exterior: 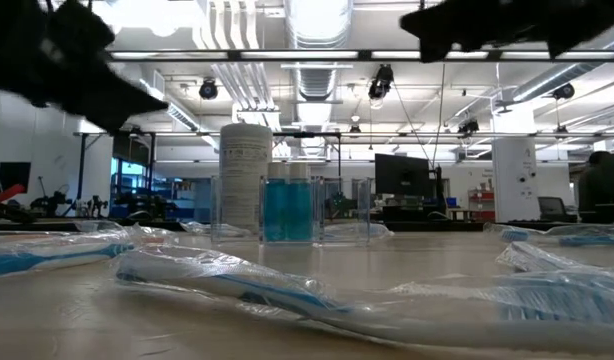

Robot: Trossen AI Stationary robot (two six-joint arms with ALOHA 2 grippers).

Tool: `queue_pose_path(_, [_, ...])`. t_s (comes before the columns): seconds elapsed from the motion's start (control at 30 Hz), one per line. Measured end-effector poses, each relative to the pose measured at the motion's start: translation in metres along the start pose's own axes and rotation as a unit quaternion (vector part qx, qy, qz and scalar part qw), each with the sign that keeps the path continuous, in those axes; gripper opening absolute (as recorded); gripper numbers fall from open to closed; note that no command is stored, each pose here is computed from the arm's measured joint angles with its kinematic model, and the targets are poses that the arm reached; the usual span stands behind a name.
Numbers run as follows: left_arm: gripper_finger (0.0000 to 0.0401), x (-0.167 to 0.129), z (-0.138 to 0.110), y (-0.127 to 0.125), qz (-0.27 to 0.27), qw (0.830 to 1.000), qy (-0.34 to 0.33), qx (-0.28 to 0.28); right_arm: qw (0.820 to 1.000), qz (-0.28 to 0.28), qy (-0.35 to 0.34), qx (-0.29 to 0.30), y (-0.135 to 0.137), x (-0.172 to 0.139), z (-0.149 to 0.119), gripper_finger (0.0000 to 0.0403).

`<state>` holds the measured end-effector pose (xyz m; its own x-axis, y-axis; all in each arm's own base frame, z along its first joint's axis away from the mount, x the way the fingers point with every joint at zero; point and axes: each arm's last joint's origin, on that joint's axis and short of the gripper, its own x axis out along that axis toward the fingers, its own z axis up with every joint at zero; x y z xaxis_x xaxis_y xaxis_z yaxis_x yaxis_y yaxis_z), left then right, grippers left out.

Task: Pick & Place toothbrushing station
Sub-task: Adjust the transparent organizer

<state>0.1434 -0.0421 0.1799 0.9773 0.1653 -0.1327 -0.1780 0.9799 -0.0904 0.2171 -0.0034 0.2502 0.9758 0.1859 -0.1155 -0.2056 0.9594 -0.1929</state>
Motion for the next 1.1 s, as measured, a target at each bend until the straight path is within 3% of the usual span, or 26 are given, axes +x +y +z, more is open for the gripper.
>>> queue_pose_path(0.17, [0.0004,0.000,0.055,0.005,-0.016,0.997,0.037,0.070,0.998,0.001,-0.030,0.057,-0.009,-0.034,-0.011,0.0009])
queue_pose_path(0.37, [0.0003,-0.012,0.091,0.017,-0.092,0.989,-0.069,0.092,0.995,0.015,-0.059,0.080,-0.004,-0.051,-0.027,0.0008])
queue_pose_path(0.5, [0.0003,-0.011,0.078,0.033,-0.056,0.995,-0.051,0.064,0.993,0.011,-0.093,0.065,0.001,-0.056,-0.042,0.0008])
queue_pose_path(0.63, [0.0003,-0.014,0.057,0.040,-0.078,0.995,-0.038,0.052,0.991,0.008,-0.115,0.066,0.007,-0.060,-0.056,0.0008])
queue_pose_path(0.8, [0.0003,-0.030,0.044,0.044,-0.080,0.992,-0.085,0.039,0.989,-0.011,-0.120,0.082,0.009,-0.064,-0.064,0.0008])
queue_pose_path(1.0, [0.0003,-0.042,0.032,0.048,-0.073,0.989,-0.125,-0.016,0.987,-0.035,-0.111,0.111,0.008,-0.066,-0.071,0.0008])
queue_pose_path(1.1, [0.0003,-0.037,0.008,0.050,-0.067,0.994,-0.083,-0.029,0.987,-0.048,-0.100,0.117,0.009,-0.067,-0.078,0.0008])
